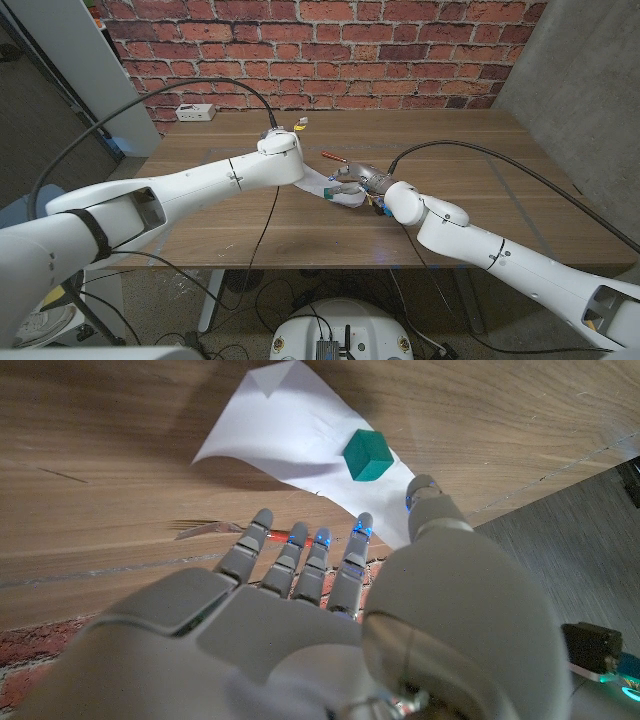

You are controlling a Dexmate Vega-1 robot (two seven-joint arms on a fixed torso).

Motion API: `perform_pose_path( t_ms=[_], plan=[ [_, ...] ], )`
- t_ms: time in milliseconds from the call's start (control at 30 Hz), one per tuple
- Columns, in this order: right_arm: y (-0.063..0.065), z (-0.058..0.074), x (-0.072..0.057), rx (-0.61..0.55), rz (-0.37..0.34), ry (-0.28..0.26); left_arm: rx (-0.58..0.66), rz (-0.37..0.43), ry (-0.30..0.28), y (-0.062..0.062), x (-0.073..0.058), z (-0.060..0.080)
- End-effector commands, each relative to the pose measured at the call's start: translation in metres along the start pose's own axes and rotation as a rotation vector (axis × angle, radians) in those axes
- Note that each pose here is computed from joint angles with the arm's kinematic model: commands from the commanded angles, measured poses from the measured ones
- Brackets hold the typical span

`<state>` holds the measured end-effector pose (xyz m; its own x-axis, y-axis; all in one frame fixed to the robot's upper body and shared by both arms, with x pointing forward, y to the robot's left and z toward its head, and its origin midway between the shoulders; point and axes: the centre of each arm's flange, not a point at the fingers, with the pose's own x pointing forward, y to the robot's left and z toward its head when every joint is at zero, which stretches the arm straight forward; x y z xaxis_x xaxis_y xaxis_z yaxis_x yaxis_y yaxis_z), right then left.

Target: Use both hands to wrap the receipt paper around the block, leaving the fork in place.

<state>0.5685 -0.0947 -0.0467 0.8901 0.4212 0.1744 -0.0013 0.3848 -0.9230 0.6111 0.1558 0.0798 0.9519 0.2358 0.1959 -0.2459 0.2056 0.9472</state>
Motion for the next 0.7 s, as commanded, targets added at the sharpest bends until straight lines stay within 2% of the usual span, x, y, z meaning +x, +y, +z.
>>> perform_pose_path(
  t_ms=[33, 700],
  plan=[
    [0.009, 0.004, 0.013, -0.006, 0.019, -0.032, -0.002, -0.005, 0.004, 0.001, 0.004, 0.0],
    [0.026, -0.002, 0.032, -0.117, -0.051, -0.021, -0.005, -0.017, 0.004, 0.003, 0.007, 0.0]
  ],
)
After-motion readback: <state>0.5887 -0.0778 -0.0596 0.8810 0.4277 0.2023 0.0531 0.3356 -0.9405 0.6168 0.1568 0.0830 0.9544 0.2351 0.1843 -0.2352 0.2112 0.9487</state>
